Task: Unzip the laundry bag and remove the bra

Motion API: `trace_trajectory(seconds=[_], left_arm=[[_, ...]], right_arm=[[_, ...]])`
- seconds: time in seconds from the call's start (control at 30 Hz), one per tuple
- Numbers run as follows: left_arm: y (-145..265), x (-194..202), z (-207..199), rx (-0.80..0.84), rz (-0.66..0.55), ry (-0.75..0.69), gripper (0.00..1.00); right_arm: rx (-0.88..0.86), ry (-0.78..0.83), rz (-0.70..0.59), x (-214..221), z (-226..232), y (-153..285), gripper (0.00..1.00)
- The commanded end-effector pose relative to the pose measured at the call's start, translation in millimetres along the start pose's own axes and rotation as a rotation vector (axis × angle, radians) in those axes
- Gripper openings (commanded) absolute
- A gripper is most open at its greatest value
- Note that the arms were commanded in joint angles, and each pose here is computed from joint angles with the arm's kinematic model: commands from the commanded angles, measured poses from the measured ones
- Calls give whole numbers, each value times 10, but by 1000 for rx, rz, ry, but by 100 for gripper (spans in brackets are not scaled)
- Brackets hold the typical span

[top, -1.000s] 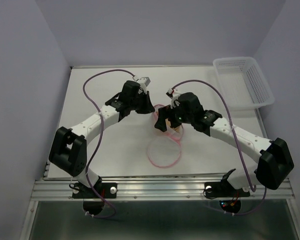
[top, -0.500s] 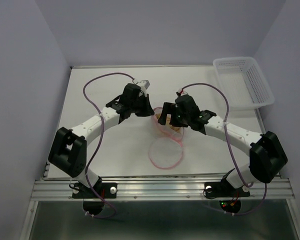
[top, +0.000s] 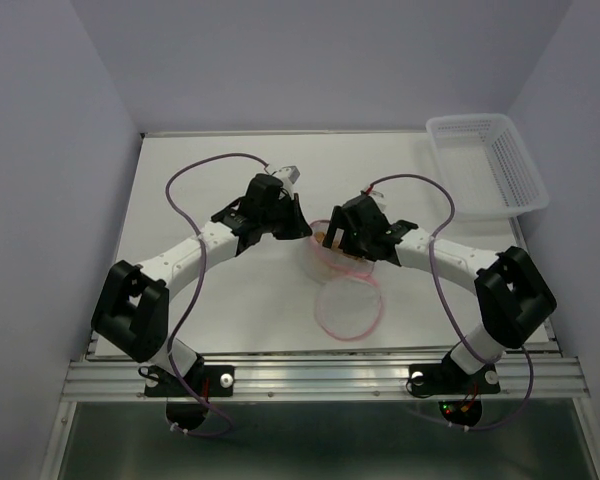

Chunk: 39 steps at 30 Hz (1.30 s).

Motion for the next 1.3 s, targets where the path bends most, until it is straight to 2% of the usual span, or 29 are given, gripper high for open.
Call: trace_trajectory(seconds=[0.0,0.3,0.4,0.43,0.5,0.6,0.73,0.77,0.83,0.87,0.97,1.03,1.27], left_arm=[[82,-58,-158,69,-55,14,0],[11,-12,-148,64,-39,45,0],[-10,-2,-137,59,-33,56,0],[-9,-7,-144,62,-34,55,0],[-8,-7,-146,62,-34,60,0],[5,-10,-157,67,-35,58,0],[10,-1,-158,68,-34,58,0],[12,1,-147,65,-35,59,0],[2,16,-132,59,-33,60,0],[-13,29,-114,52,-29,63,0],[-44,46,-88,43,-22,69,0],[-60,57,-60,32,-20,76,0],[-161,92,27,-7,-8,89,0]], right_arm=[[84,-26,-56,-27,-51,-117,100],[111,67,-43,126,7,-266,100],[116,107,-44,196,43,-274,92],[121,113,-41,210,31,-287,83],[136,116,-27,253,4,-325,75],[156,122,-14,285,-19,-371,69],[173,138,-25,276,-5,-371,40],[172,150,-31,256,0,-362,28],[157,175,-43,199,34,-337,21],[143,204,-57,140,64,-306,12],[108,232,-111,18,127,-246,1],[65,267,-146,-69,169,-142,1],[-246,373,-272,-388,512,386,1]])
Point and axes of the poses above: each gripper's point midway between its finger pads, its own y axis back along the fingers, its own z axis along the line the jaws close on, x = y × z, the point moved 7 cm from there along y, back along the fingers, and after that the axes turned 10 degrees about y, right-handed, at the moved point
